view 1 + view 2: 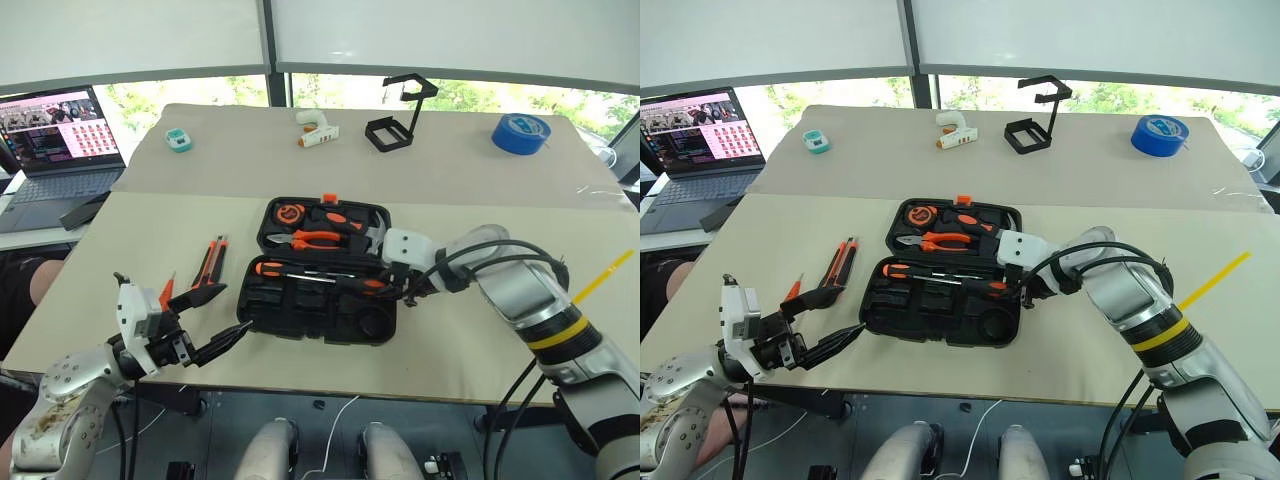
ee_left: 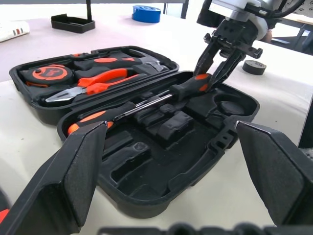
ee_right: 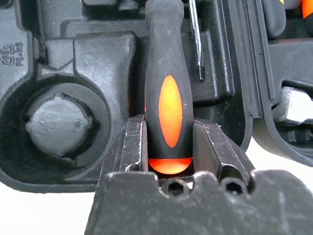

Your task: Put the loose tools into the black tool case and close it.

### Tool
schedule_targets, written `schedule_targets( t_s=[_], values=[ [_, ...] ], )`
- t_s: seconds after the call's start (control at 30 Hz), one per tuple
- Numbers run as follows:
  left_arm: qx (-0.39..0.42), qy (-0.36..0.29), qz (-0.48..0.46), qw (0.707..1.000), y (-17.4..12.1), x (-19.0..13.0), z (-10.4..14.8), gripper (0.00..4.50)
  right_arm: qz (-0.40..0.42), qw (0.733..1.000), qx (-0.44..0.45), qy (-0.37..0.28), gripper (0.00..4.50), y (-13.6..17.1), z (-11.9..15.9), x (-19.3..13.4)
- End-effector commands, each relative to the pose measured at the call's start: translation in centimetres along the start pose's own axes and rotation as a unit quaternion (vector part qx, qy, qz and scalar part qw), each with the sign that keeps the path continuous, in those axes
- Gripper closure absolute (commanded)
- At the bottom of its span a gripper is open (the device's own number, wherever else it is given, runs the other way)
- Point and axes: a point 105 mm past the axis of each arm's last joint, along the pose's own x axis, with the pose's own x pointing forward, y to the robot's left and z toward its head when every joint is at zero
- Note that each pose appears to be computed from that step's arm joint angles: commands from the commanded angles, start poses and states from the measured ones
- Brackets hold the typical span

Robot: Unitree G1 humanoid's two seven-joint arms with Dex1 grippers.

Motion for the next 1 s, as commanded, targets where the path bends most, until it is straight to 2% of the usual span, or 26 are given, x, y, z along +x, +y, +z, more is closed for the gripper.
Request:
schedule_targets(
  t_s=[0.03,0.13,0.2,0.27,0.37,0.5,0.67,0.87,1.0],
  values=[
    [0.027,-0.012,-0.004,1.0,-0.4,0.2,1.0,0.0,0.008,0.999,-0.033,0.003,3.53,0.0,0.5,-0.3],
    [0.028,-0.014,-0.003,1.0,-0.3,0.4,1.0,0.0,0.005,0.999,-0.05,-0.003,3.53,-0.3,1.0,-0.3],
    [0.028,-0.015,-0.002,0.999,-0.2,0.6,1.0,0.0,0.007,0.998,-0.056,-0.018,2.53,-0.3,1.7,-0.3],
    [0.027,-0.016,-0.001,1.0,-0.2,0.7,0.9,0.0,0.008,0.998,-0.061,-0.034,1.91,-0.4,2.3,-0.5],
    [0.026,-0.015,0.0,1.0,-0.1,0.7,0.8,0.0,0.03,0.993,-0.057,-0.094,0.91,-0.5,3.6,-2.3],
    [0.026,-0.013,0.003,1.0,0.1,0.6,0.7,0.0,0.039,0.984,-0.081,-0.152,0.91,-0.9,4.3,-4.2],
    [0.025,-0.013,0.005,1.0,0.2,0.7,0.5,0.0,0.016,0.969,-0.059,-0.239,2.37,-1.4,5.6,-3.3],
    [0.023,-0.01,-0.007,1.0,-0.1,1.0,0.4,0.0,0.024,0.969,-0.036,-0.242,4.38,-0.2,5.1,1.1],
    [0.026,-0.007,-0.011,1.0,0.1,1.0,0.4,0.0,0.031,0.974,-0.033,-0.221,4.45,0.2,4.5,3.1]
  ],
)
